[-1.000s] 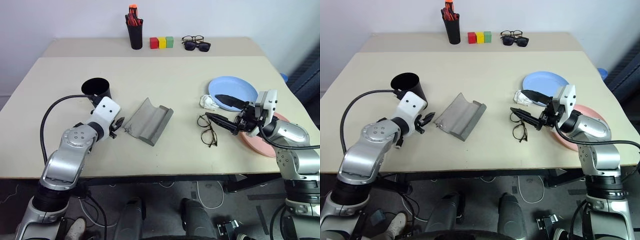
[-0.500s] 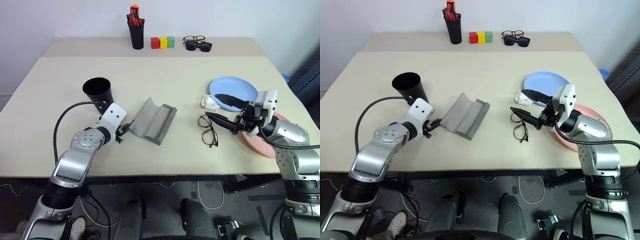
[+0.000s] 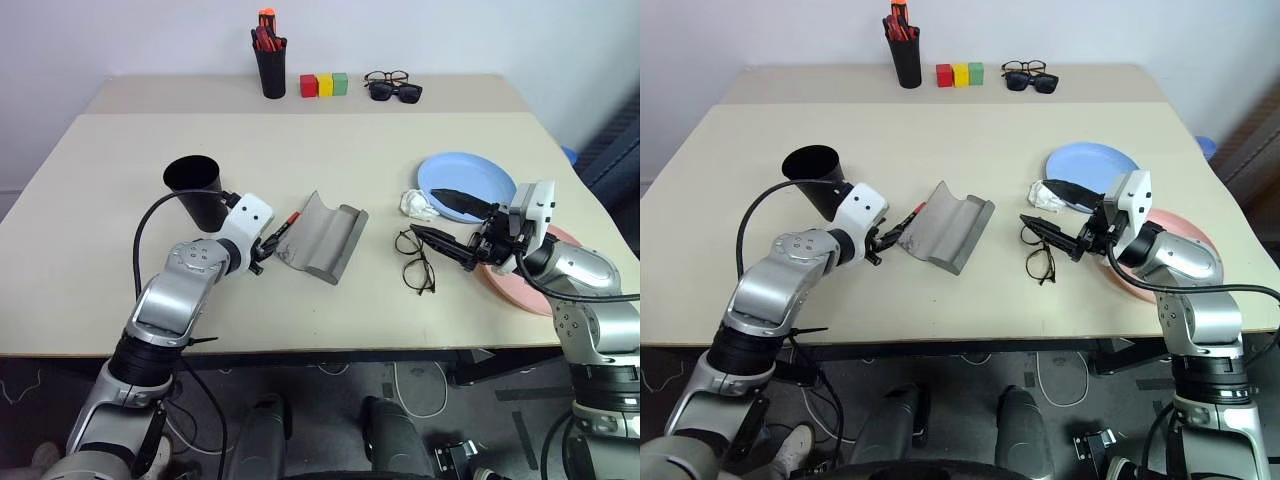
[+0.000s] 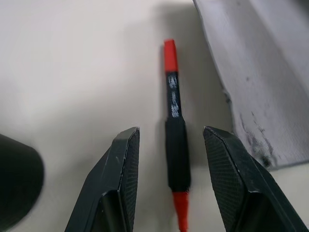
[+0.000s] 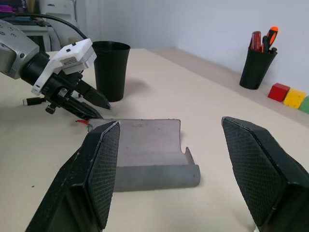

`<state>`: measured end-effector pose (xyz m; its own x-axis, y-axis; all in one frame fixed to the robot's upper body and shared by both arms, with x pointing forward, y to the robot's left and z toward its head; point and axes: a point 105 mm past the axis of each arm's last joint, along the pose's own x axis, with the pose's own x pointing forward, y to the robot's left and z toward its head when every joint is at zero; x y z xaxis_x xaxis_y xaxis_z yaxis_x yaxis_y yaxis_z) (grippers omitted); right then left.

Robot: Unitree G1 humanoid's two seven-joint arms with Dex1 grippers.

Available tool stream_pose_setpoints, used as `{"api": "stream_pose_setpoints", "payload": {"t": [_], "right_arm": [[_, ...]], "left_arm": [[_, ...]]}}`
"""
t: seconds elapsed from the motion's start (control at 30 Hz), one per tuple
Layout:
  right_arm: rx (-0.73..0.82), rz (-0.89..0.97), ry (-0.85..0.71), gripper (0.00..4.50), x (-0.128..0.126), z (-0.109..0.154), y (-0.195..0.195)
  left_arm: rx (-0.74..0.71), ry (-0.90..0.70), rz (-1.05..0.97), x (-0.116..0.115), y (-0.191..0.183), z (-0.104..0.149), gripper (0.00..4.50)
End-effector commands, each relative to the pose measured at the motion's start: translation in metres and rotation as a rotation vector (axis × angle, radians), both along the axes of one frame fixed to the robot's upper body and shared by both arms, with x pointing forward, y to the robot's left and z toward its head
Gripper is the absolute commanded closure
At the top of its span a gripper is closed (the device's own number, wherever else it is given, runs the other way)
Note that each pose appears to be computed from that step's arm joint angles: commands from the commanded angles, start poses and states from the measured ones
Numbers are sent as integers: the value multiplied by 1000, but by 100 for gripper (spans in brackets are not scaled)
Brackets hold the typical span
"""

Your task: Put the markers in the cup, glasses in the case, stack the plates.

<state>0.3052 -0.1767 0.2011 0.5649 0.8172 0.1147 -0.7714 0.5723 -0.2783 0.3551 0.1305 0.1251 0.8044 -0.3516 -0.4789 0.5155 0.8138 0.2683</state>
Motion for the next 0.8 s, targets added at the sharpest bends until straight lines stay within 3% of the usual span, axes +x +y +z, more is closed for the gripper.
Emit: {"api": "stream_pose_setpoints", "payload": {"t": [0.03,0.13,0.23,0.33,0.7,0.8], "right_arm": [[0,-6,-69,108,-4,16,-1],[0,-9,-70,108,-4,17,-2],[-1,-7,-69,108,-5,17,-3],[-9,6,-63,108,-8,16,-5],[-146,92,46,108,-31,-1,-26],[-175,99,82,108,-40,-2,-37]], "left_arm": [[6,62,14,3,-4,-5,241],[-19,151,65,6,-1,-16,241],[-40,172,78,8,-2,-16,317],[-53,163,84,9,-1,-12,447],[-67,24,-38,2,-9,20,450],[-63,-79,-83,-1,-11,41,450]]}}
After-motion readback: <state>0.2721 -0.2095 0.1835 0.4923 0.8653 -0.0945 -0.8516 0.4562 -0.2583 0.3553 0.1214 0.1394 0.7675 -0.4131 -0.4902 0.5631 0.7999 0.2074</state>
